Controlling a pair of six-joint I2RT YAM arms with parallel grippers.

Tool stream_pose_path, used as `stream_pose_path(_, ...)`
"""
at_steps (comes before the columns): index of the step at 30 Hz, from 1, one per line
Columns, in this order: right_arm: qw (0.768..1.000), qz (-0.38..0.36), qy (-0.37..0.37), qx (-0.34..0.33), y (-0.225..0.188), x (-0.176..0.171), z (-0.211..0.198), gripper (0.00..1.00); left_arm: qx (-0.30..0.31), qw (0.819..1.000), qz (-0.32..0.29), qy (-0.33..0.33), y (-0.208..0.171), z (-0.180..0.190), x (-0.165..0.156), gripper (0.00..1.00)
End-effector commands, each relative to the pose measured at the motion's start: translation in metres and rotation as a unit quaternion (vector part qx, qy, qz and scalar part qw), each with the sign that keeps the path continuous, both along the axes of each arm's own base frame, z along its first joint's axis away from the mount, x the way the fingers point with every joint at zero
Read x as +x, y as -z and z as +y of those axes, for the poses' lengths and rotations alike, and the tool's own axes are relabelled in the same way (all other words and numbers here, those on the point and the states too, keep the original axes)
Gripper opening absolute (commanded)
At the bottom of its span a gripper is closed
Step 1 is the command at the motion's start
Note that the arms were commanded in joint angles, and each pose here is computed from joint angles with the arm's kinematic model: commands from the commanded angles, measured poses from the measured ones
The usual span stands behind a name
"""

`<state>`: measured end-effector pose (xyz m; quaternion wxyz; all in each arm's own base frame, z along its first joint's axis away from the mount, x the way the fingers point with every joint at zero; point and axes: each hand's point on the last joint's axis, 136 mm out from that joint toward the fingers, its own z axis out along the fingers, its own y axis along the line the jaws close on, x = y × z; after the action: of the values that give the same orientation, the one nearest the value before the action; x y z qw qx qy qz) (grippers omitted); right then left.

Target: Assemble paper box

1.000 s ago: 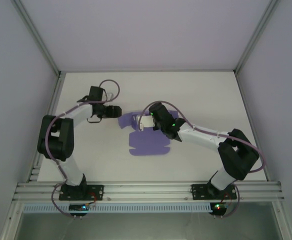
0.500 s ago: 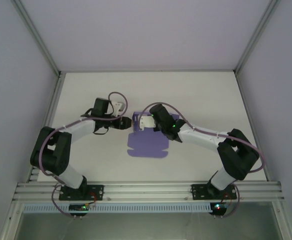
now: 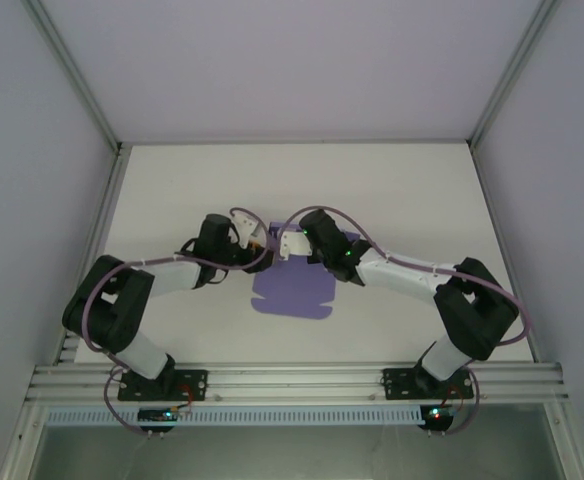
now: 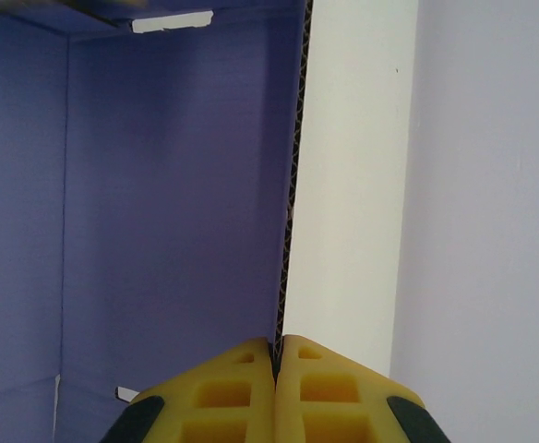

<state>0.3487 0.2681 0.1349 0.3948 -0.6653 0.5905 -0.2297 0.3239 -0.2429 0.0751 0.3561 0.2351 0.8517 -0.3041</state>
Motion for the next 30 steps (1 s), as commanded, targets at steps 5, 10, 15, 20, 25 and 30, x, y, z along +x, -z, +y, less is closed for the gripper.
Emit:
stream_pose_path(5,1.0,0.001,-0.017,-0.025,0.016,-0.027,-0.003,0.0,0.016,0.996,-0.078,-0.027,-0.012,-0.002,0.017,0.59)
stream_pose_path(10,0.999,-0.005,-0.044,-0.016,0.012,-0.045,0.005,0.0,0.017,0.996,-0.084,-0.022,-0.009,-0.006,0.014,0.57)
stream_pose_path(15,0.998,0.015,-0.048,-0.035,0.029,-0.061,0.005,0.0,0.016,0.993,-0.113,-0.03,-0.011,-0.008,0.011,0.58)
stream_pose_path(20,0.998,0.026,-0.043,-0.043,0.041,-0.064,0.005,0.0,0.02,0.988,-0.147,-0.051,-0.02,-0.008,0.018,0.54)
stream_pose_path(25,0.997,0.039,-0.048,-0.043,0.047,-0.069,0.008,0.0,0.002,0.984,-0.171,-0.049,-0.03,-0.017,0.019,0.52)
stream_pose_path(30,0.996,0.039,-0.038,-0.074,0.059,-0.069,0.004,0.0,0.005,0.984,-0.175,-0.043,-0.027,-0.024,0.017,0.49)
